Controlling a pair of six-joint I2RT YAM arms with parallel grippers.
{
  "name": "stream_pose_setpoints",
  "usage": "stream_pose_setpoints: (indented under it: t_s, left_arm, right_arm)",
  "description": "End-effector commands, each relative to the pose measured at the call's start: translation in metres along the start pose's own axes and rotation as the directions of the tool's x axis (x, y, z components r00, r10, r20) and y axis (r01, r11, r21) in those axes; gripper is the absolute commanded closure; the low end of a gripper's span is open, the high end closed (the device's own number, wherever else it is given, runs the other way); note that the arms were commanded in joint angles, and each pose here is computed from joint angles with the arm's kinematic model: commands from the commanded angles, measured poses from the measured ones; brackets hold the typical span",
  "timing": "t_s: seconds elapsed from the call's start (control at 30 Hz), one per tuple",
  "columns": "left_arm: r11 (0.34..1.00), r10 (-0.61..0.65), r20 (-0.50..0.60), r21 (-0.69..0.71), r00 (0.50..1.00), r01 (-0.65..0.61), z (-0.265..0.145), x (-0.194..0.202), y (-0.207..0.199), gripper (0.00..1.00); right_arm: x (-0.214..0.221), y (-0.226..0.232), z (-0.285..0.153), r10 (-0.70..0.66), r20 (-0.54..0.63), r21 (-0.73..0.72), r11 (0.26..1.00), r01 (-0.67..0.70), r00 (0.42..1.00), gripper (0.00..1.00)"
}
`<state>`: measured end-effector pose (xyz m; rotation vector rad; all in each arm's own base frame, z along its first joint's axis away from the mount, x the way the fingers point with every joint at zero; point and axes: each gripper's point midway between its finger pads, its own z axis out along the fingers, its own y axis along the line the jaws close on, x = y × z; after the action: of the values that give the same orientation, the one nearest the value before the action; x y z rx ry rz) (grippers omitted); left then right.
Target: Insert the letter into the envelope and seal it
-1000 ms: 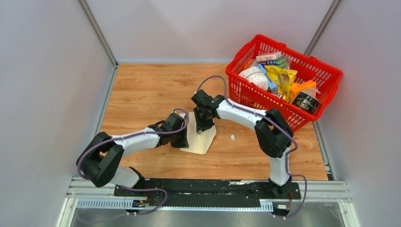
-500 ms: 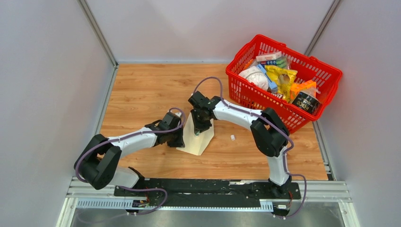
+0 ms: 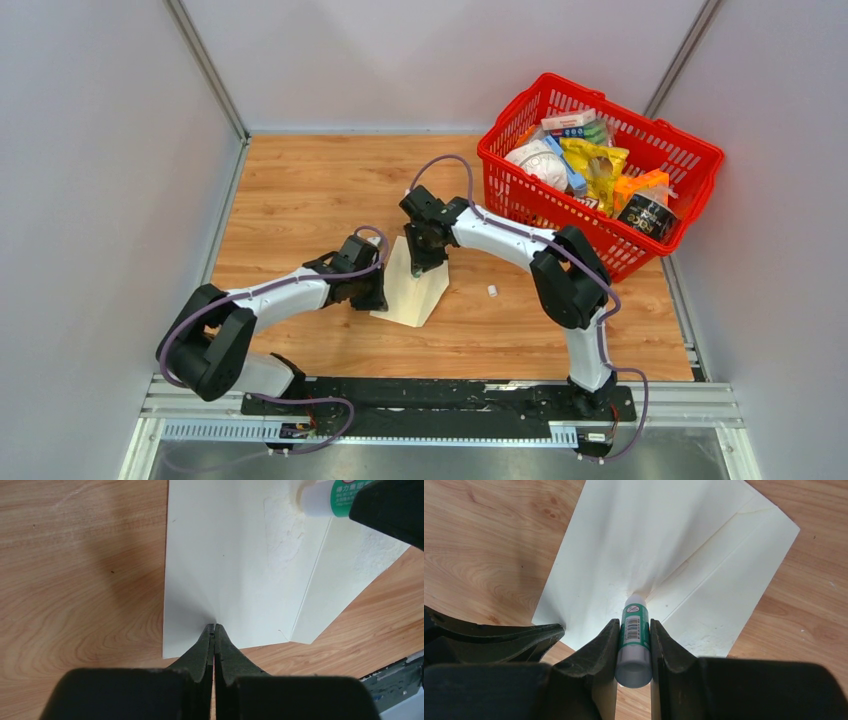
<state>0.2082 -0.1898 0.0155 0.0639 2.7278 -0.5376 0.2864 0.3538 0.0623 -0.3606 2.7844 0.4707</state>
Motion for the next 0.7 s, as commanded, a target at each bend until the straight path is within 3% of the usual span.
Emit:
stream_pose_setpoints:
  t_s: [0.0,0.27,0.67]
  left_arm:
    - [0.997,0.019,-0.044,-0.069,0.999,-0.022,-0.004,0.013,0.021,1.00]
    - [0.997,0.018,-0.049,-0.069,0.999,-0.022,-0.004,0.011,0.024,1.00]
    - [0.998,0.020,-0.050,-0.064,0.999,-0.023,-0.009,0.009,0.026,1.00]
  right_arm:
    - [-0.009,0.027,-0.010,-0.044,0.054,-0.064,0.997,0.048,0.998,1.00]
    - [0.003,0.034,-0.003,-0.058,0.035,-0.101,0.993,0.061,0.998,1.00]
    - [-0.014,0.003,0.007,-0.113,0.102,0.081,0.991,0.105,0.988,1.00]
